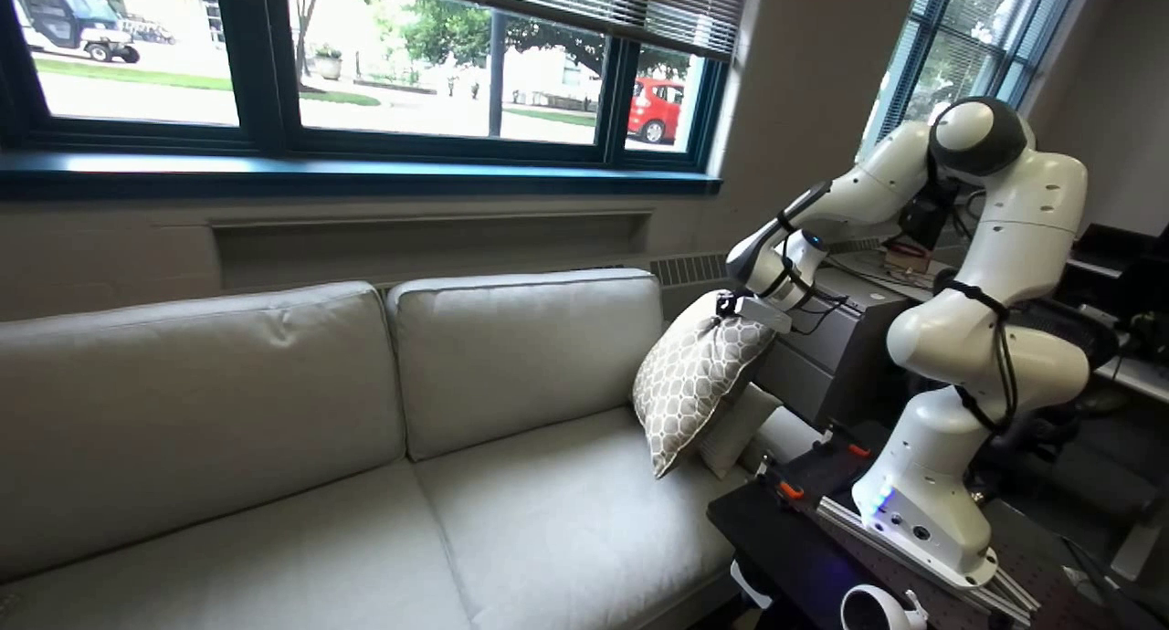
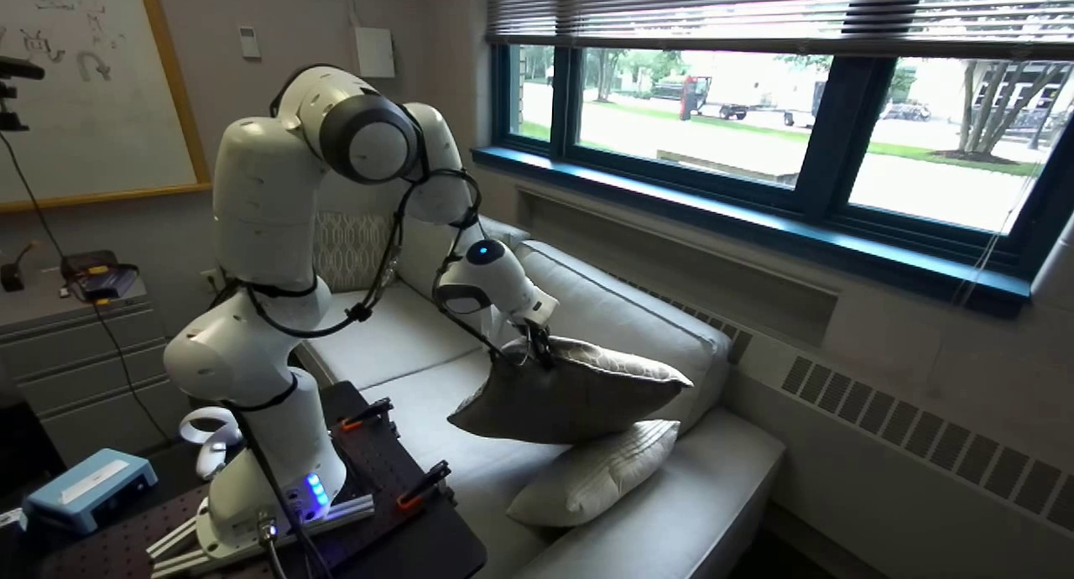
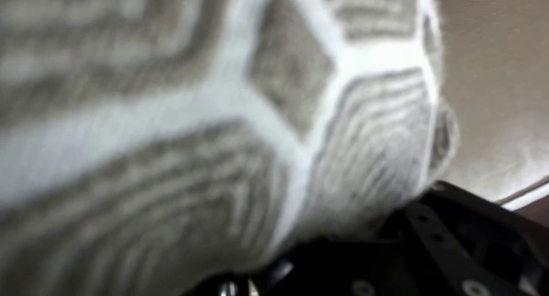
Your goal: Put the pillows upright against the armrest
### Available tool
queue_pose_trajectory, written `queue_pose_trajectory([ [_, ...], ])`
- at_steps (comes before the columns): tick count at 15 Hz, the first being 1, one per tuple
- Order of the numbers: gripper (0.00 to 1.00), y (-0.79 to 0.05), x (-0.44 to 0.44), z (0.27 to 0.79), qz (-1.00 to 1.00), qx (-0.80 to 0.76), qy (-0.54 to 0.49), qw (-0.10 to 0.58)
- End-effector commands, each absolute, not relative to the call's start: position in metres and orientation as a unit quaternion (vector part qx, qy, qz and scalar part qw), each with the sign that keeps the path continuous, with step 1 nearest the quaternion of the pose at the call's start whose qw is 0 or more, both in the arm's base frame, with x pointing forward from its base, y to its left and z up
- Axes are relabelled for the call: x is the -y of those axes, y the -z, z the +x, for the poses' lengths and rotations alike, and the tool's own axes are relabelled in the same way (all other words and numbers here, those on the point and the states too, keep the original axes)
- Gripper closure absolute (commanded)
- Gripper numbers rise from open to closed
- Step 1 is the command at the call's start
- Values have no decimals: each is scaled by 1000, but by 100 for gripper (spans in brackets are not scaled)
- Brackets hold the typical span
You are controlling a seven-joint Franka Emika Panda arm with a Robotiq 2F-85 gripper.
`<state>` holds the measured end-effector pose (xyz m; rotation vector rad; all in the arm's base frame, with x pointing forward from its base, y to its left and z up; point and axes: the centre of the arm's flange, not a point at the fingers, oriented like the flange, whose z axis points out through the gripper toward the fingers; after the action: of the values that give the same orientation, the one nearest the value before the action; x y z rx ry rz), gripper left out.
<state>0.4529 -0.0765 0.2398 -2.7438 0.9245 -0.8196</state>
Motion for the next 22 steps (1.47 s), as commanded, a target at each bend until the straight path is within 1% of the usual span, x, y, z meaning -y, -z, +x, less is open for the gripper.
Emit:
queue_pose_trajectory([
  [1,100,-225,76,420,-917,-250,300,87],
  [4,100,-220,53,425,-934,-185,290,102],
  [10,100,-206,17,432,-946,-119,279,113],
  [13,100,-203,8,436,-948,-107,283,100],
  [17,100,-186,20,454,-949,-108,282,87],
  [22,100,-145,44,494,-957,-113,262,54],
])
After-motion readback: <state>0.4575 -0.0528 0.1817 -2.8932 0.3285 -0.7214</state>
